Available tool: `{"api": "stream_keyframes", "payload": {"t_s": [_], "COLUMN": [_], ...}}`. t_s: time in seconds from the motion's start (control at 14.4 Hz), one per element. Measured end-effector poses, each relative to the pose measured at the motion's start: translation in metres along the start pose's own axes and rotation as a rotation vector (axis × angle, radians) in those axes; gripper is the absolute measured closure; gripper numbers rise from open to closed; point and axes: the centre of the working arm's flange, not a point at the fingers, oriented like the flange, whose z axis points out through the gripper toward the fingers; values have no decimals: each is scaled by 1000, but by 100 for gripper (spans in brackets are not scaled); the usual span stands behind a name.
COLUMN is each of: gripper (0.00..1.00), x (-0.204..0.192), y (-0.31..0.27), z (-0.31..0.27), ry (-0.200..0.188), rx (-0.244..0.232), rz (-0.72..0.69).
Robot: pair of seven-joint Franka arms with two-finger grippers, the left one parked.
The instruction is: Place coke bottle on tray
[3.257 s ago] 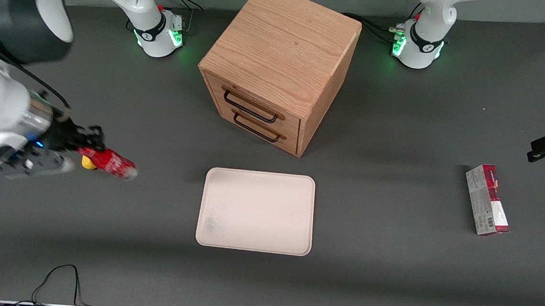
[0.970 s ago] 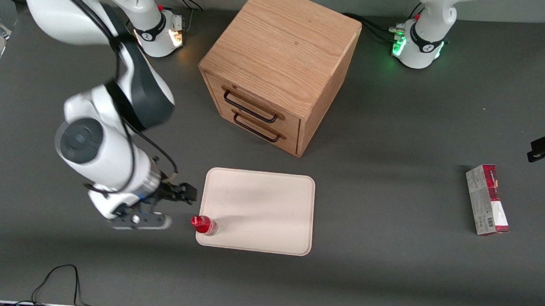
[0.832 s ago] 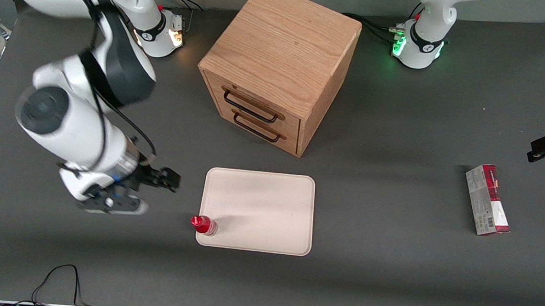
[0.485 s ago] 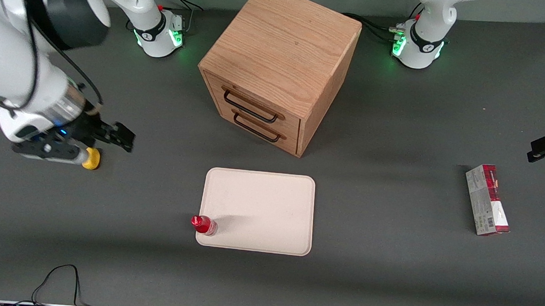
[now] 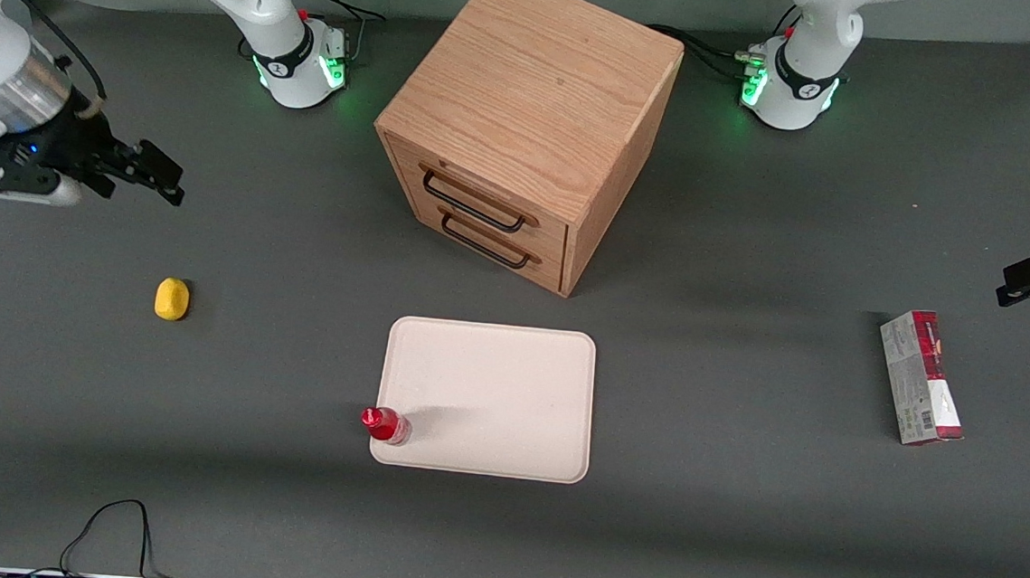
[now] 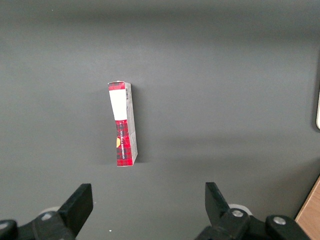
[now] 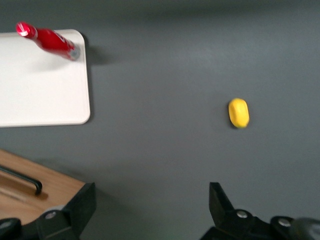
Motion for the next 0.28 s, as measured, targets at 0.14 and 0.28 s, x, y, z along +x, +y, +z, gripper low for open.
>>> {"api": "stream_keyframes", "payload": {"t_s": [0.14,0.28], "gripper": [0,0], "x": [-5,-5], "y": [19,25], "z": [-5,-6], "ry": [-8,-8], "rx": [6,9], "rz": [-10,-9]}}
